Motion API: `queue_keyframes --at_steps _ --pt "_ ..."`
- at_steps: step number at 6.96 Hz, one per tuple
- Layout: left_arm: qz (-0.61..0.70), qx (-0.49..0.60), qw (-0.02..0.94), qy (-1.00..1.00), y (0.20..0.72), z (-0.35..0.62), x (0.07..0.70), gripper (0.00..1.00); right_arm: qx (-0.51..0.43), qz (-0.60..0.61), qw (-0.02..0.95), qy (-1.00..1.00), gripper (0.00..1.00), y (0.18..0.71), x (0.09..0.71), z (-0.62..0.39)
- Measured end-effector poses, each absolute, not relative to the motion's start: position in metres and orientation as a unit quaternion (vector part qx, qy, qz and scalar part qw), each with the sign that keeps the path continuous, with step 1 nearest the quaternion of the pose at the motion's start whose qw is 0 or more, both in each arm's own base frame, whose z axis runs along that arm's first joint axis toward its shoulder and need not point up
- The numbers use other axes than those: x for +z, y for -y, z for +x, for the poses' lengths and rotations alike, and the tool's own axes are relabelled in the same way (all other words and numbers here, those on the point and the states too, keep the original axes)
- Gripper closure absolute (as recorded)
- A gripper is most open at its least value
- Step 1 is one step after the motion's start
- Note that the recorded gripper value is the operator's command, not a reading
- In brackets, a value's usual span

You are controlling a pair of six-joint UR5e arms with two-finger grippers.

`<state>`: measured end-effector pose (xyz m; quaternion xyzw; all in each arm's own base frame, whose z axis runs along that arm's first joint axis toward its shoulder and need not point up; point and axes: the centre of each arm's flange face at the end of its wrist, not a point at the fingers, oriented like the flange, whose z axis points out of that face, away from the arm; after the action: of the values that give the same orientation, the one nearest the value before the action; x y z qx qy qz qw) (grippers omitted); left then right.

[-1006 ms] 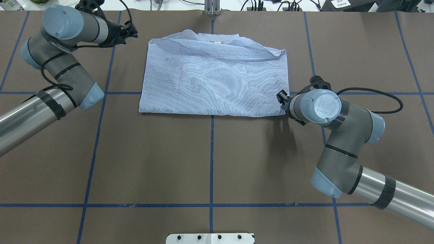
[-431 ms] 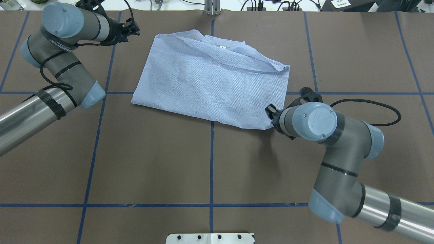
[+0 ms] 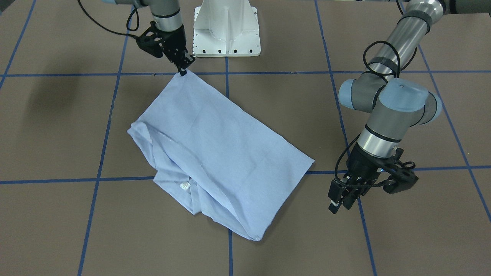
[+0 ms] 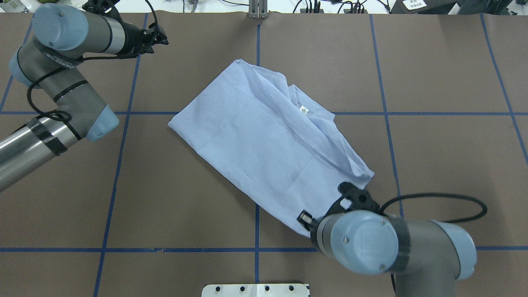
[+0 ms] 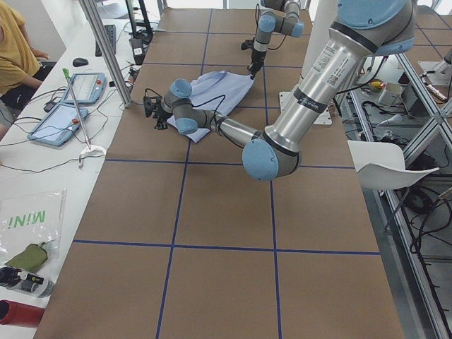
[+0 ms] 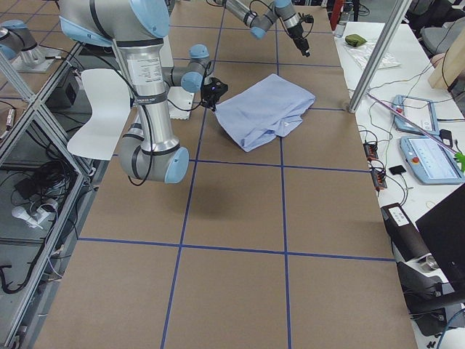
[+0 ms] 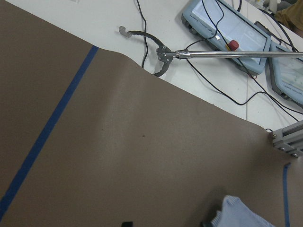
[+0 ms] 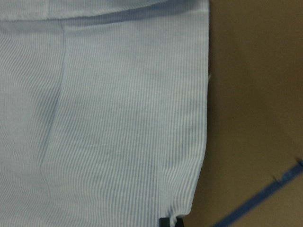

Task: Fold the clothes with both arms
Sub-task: 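Drag the folded shirt toward the robot with the right gripper, then grasp the bundle's far corner with the left gripper and straighten it with both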

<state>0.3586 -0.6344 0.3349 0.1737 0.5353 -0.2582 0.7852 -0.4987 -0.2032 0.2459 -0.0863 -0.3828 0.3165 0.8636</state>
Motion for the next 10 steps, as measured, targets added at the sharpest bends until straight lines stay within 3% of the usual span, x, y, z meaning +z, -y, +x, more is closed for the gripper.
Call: queue_keyframes --at_steps 1,2,4,6,10 --pt "0.151 -0.247 0.781 -0.553 0.592 0.343 0.338 0.39 0.295 -0.108 0.873 0.373 1.00 0.160 0.242 -0.504" --pt "0.126 -0.239 0.780 -0.564 0.544 0.328 0.347 0.35 0.282 -0.125 0.880 0.361 0.01 0.126 0.241 -0.508" --pt "0.058 -0.256 0.774 -0.576 0.479 0.340 0.357 0.33 0.273 -0.138 0.889 0.340 0.00 0.092 0.241 -0.501" --pt "-0.013 -0.272 0.768 -0.580 0.436 0.387 0.355 0.31 0.280 -0.136 0.891 0.330 0.00 0.092 0.248 -0.485" --pt "-0.056 -0.271 0.785 -0.554 0.396 0.482 0.355 0.36 0.336 -0.114 0.872 0.337 0.00 0.157 0.251 -0.457"
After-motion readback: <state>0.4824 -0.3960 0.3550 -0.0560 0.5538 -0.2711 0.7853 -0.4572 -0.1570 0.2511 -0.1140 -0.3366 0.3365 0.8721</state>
